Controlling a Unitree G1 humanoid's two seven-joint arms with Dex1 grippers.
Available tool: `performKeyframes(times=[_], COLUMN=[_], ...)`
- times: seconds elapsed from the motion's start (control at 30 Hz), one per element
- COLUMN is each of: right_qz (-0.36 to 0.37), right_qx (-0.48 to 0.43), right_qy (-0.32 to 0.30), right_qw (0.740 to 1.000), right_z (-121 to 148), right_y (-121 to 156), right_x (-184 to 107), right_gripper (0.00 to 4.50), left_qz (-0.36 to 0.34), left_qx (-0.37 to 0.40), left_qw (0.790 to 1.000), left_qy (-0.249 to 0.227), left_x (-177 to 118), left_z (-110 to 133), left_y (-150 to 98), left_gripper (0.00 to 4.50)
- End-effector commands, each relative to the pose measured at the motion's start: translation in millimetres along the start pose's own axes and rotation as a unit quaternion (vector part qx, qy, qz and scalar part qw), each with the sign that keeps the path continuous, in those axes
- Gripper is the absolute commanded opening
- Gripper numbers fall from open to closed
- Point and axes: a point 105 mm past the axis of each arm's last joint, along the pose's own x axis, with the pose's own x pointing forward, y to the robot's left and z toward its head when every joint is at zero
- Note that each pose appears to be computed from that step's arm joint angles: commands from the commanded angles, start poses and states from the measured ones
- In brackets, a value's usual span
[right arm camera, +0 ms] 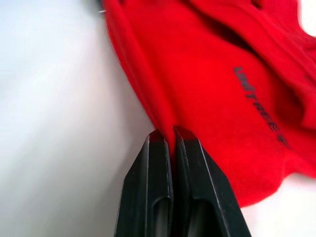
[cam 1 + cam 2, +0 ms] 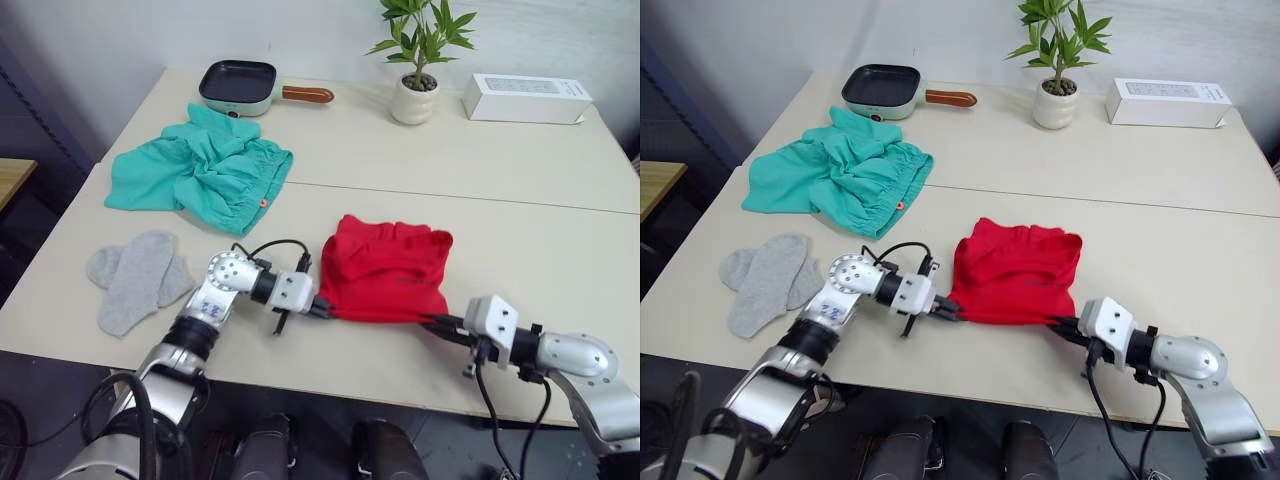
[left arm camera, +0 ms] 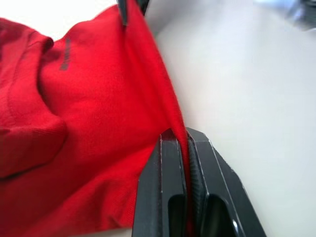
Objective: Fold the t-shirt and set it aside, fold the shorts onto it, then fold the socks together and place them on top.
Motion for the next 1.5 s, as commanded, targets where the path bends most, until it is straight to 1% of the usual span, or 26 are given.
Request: performKeyframes(times=[0.03,0.2,0.37,0.43,0.47,0.57,0.63,0.7,0.73,0.83,0.9,1.07,1.17,1.27,1.3,1.37,1.4,1.5], right_qz=[-0.003,0.011,0.000,-0.020,-0.018,-0.002,0.009,0.006,-0.001,-0.030,-0.044,-0.045,-0.047,-0.040,-0.029,-0.013,-0.007,-0.008], right_qx=[-0.015,-0.012,-0.008,0.024,0.035,0.032,0.030,0.043,0.052,0.069,0.076,0.086,0.081,0.077,0.079,0.062,0.055,0.034], right_qy=[0.026,0.012,0.016,0.000,-0.010,-0.013,-0.012,-0.017,-0.020,-0.028,-0.027,-0.028,-0.037,-0.045,-0.050,-0.048,-0.048,-0.058], right_qw=[1.000,1.000,1.000,1.000,0.999,0.999,0.999,0.999,0.998,0.997,0.996,0.995,0.995,0.995,0.995,0.997,0.997,0.998], right_z=[-0.1,1.3,-2.8,1.8,4.9,11.0,15.9,23.7,27.8,35.2,35.1,31.4,33.0,32.9,33.9,32.8,32.2,34.1], right_y=[-4.4,11.0,12.2,6.2,6.0,10.0,12.4,10.5,8.6,1.5,-0.1,6.6,6.4,6.7,9.1,12.3,12.8,6.9], right_x=[-21.6,-15.4,-9.1,-9.3,-9.7,-12.5,-17.6,-25.8,-29.9,-38.1,-39.3,-32.1,-27.9,-20.4,-17.8,-8.2,-1.9,16.8], right_gripper=[0.00,0.00,0.00,0.53,0.75,1.79,2.51,3.24,3.53,3.53,3.53,3.53,3.53,3.53,3.37,2.93,2.60,1.51], left_qz=[-0.007,0.022,0.055,0.065,0.072,0.088,0.083,0.085,0.088,0.105,0.109,0.098,0.102,0.105,0.109,0.113,0.119,0.139], left_qx=[-0.008,-0.031,-0.047,-0.060,-0.061,-0.055,-0.057,-0.065,-0.071,-0.100,-0.112,-0.109,-0.101,-0.097,-0.097,-0.097,-0.098,-0.102], left_qw=[1.000,0.999,0.997,0.996,0.995,0.994,0.995,0.994,0.994,0.989,0.987,0.989,0.990,0.990,0.989,0.989,0.988,0.985], left_qy=[0.013,0.024,0.039,0.033,0.031,0.025,0.021,0.012,0.007,-0.017,-0.025,-0.018,-0.010,-0.014,-0.013,-0.014,-0.010,-0.005], left_x=[-12.8,-10.0,-9.2,-9.9,-10.4,-14.4,-19.0,-27.1,-31.6,-43.0,-46.1,-42.7,-39.4,-32.4,-29.7,-23.1,-20.1,-14.0], left_z=[8.6,10.6,8.5,11.4,13.1,17.7,20.4,23.6,25.3,31.5,33.2,31.2,27.4,25.3,24.0,21.2,18.0,11.4], left_y=[-17.1,-31.5,-30.8,-28.9,-27.6,-26.3,-29.0,-30.0,-29.6,-27.6,-28.2,-31.2,-26.8,-20.5,-17.6,-12.0,-8.5,0.1], left_gripper=[0.06,0.06,0.06,0.53,0.71,1.66,2.28,2.29,2.29,2.29,2.29,2.29,2.29,2.29,2.29,1.88,1.66,0.68])
